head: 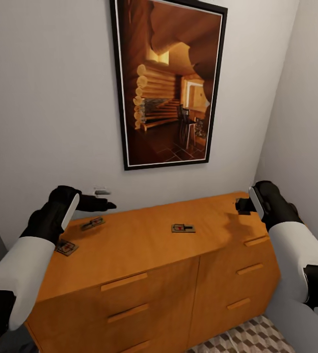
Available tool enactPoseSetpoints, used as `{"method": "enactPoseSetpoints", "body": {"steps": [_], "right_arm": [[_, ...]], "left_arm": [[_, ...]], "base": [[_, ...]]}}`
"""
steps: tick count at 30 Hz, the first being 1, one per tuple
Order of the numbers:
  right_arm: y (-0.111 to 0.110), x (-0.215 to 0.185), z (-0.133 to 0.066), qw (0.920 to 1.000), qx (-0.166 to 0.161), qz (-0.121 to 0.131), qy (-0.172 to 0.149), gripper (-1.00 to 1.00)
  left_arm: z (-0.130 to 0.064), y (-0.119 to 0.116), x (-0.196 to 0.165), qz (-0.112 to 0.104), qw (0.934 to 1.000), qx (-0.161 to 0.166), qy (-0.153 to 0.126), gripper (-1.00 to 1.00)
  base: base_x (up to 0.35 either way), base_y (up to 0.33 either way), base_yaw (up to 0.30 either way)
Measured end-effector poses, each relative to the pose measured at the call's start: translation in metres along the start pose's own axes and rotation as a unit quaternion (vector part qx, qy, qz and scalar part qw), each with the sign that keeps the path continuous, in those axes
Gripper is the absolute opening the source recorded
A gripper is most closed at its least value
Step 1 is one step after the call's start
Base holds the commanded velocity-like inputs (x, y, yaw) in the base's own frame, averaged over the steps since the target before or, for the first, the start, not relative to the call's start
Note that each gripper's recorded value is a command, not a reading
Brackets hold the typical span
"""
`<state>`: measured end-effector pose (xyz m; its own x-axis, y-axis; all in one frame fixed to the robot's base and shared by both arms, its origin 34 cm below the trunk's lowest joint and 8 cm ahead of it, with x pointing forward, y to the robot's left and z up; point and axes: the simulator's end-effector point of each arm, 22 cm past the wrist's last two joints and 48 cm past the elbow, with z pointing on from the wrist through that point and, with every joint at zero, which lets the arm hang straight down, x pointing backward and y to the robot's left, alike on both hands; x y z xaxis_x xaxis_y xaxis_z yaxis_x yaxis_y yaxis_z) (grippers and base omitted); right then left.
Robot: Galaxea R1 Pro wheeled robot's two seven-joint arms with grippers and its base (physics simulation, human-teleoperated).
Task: Take the four mousetraps from the cabinet in the bathroom and place them on the bathroom floor. Make sure all four end up on the same floor surface, and ensure that at least two of them are either under or directly next to the same bathroom sink.
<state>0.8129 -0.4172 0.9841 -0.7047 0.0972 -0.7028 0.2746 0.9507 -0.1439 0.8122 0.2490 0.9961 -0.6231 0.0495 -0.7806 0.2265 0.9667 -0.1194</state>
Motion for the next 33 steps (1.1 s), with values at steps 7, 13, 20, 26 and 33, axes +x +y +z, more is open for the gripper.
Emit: {"method": "enactPoseSetpoints", "body": {"steps": [7,13,20,26,33], "right_arm": [[0.0001,0.0000,0.0000,1.0000,0.000,0.000,0.000,-1.00],[0.0009,0.0000,0.0000,1.0000,-0.001,0.000,0.000,-1.00],[0.0005,0.0000,-0.0003,1.0000,0.000,0.000,0.000,-1.00],[0.0008,0.0000,-0.0002,1.0000,-0.001,0.000,0.000,-1.00],[0.0010,0.0003,0.0001,1.0000,-0.001,0.000,0.000,-1.00]], "left_arm": [[0.0030,-0.0060,0.0042,0.021,0.9997,-0.003,0.009,1.00],[0.0031,-0.0054,0.0051,0.024,0.9996,-0.004,0.010,1.00],[0.0039,-0.0045,0.0073,0.023,0.9996,-0.005,0.013,1.00],[0.0035,-0.0042,0.0066,0.024,0.9996,-0.006,0.012,1.00],[0.0041,-0.0041,0.0072,0.024,0.9996,-0.006,0.013,1.00]], "base": [[0.000,0.000,-0.172],[0.000,0.000,-0.034],[0.130,0.122,-0.005],[0.182,0.115,0.000],[0.039,0.021,0.000]]}}
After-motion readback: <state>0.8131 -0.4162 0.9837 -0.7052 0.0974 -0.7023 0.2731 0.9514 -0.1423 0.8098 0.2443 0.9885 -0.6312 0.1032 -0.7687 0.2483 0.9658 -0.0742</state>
